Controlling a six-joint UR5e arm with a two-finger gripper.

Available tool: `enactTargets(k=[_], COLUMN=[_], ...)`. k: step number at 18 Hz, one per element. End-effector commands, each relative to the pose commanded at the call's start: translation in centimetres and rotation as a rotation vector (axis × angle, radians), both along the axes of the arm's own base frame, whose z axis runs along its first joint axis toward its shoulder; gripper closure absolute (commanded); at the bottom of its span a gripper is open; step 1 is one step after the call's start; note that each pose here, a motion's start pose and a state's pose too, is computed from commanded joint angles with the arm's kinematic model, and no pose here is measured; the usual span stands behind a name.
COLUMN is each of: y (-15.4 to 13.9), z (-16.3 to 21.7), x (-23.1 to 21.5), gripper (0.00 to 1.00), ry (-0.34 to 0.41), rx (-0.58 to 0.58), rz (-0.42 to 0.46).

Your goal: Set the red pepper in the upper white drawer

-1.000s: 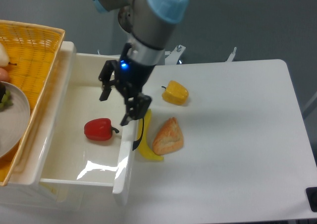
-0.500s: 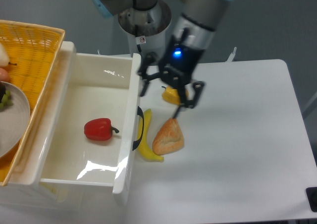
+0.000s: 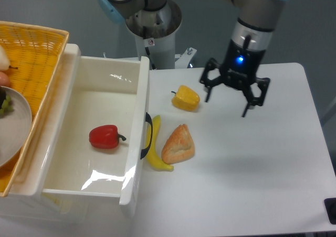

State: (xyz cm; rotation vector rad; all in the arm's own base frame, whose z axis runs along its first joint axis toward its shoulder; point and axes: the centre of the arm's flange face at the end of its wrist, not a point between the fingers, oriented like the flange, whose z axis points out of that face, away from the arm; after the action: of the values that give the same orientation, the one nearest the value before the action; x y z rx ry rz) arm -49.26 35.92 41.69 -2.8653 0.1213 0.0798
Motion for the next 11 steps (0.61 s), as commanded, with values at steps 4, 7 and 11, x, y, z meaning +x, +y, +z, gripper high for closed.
enactTargets(k=[4,7,11], y=[-0.7,-1.6,-3.9], z=[-4.7,-8.3,-12.0], x=[-2.0,-3.3,-5.1], gripper=[0.0,0.0,0.0], ry=[-0.015,-0.038,-0.092], rx=[-0.114,-0.179,-0.196], rz=[-0.084,-0.15,-0.151])
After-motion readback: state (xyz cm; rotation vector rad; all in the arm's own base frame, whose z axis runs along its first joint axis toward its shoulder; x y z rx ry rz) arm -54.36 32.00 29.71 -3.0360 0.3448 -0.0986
